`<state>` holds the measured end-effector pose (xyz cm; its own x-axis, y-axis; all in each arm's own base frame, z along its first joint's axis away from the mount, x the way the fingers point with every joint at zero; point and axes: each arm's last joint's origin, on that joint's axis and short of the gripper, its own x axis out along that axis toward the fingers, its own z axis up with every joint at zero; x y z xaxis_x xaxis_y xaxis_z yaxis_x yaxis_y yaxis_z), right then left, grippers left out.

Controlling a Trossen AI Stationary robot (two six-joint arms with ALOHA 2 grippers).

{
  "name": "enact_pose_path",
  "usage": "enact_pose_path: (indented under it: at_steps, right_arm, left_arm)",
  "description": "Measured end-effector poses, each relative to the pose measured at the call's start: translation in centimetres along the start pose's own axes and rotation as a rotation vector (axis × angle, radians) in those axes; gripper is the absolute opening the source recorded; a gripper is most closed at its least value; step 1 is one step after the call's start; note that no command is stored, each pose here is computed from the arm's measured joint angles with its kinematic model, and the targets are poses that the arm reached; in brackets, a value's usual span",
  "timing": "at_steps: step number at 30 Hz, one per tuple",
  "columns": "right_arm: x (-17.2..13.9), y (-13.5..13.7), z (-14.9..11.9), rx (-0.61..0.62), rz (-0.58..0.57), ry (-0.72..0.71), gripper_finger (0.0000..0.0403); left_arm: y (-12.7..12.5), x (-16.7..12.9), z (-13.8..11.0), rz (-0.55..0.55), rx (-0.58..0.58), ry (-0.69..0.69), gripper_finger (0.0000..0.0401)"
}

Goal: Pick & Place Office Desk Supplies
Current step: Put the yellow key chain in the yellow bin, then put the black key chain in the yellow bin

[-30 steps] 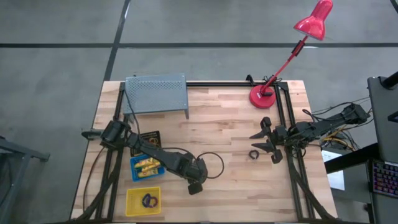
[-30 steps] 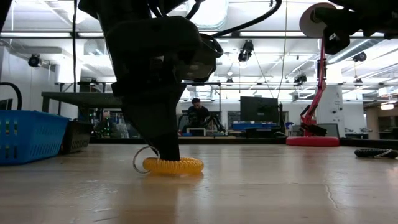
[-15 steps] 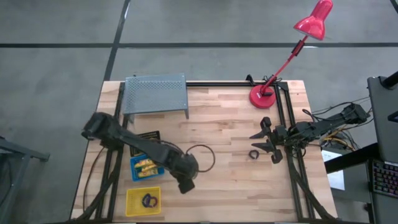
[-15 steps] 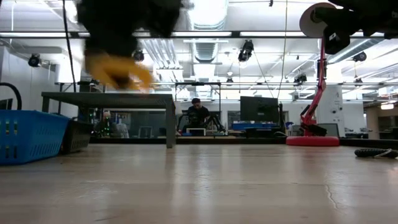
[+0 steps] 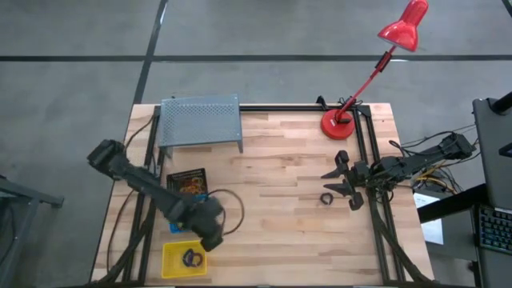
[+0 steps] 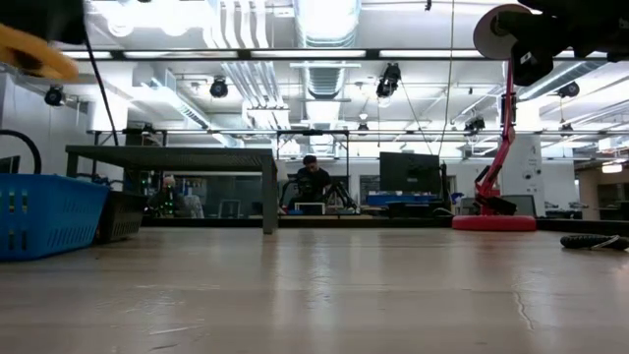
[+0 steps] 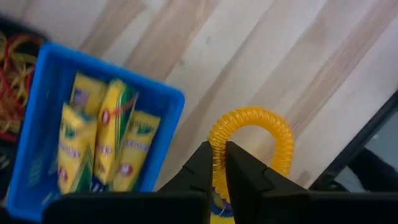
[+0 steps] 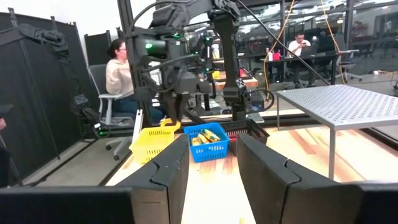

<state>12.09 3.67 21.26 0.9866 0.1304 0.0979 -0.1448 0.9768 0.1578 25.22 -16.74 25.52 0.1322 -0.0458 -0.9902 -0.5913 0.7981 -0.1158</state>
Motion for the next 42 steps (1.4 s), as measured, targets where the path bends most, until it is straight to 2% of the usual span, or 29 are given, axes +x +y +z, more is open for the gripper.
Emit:
enact_pose_path:
  at_steps: [3,7,11,20,33,42]
  right_arm:
    - [0.0,0.0,0.0,0.000,0.000,0.002,0.0135]
    - [0.0,0.0,0.0,0.000,0.000,0.002,0.0133]
    - [0.0,0.0,0.0,-0.001,0.000,0.002,0.0128]
    - [0.0,0.0,0.0,-0.001,0.000,0.003,0.0125]
    - [0.0,0.0,-0.1,-0.001,-0.001,0.006,0.0125]
    - [0.0,0.0,-0.1,-0.001,-0.001,0.006,0.0125]
  left_arm:
    - [-0.4,0.1,-2.1,0.032,-0.019,-0.033,0.0033]
    - [-0.4,0.8,-4.3,0.060,-0.112,-0.043,0.0033]
    - [0.0,2.0,-5.9,0.086,-0.162,-0.006,0.0033]
    - [0.1,4.6,-8.5,0.025,-0.207,0.105,0.0033]
    - [1.1,7.6,-10.1,-0.017,-0.275,0.136,0.0038]
    - [1.2,8.0,-10.1,-0.033,-0.303,0.145,0.0108]
